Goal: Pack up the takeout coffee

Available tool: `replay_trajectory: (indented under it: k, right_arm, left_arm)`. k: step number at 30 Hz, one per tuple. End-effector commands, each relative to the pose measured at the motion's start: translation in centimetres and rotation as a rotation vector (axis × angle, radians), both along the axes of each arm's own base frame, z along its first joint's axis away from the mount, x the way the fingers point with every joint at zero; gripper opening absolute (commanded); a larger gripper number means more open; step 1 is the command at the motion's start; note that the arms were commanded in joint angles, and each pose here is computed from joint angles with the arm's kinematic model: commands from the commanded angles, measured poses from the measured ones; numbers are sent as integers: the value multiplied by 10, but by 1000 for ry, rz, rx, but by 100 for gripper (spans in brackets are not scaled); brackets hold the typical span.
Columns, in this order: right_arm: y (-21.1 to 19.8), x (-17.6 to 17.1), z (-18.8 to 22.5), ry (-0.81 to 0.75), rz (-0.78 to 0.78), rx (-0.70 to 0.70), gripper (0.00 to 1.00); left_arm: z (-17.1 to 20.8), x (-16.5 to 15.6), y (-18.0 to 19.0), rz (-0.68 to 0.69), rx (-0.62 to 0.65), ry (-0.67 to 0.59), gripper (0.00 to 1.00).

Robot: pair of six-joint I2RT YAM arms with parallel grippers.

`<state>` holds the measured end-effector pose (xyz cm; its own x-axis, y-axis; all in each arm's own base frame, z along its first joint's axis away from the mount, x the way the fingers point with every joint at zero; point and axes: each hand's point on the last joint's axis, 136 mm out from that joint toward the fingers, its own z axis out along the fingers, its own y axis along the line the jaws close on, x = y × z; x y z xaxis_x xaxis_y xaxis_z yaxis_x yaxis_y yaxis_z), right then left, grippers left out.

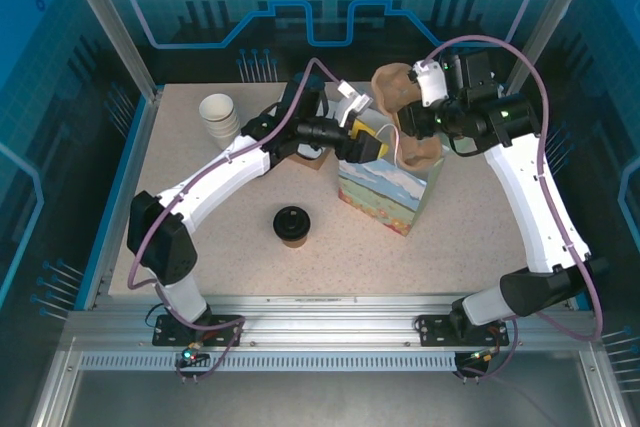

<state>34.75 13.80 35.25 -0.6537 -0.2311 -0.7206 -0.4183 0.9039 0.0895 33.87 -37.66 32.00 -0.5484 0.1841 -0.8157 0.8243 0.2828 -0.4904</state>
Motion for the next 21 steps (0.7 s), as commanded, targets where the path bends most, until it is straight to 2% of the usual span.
replay_trajectory:
  k: [1, 21]
  right_arm:
    - [11, 0, -6, -4, 78, -8, 28]
    - [18, 8, -7, -60, 333, 5, 29]
  left_arm:
    - [23, -8, 9, -13, -50, -48, 72]
    - [16, -4, 22, 15, -50, -28, 72]
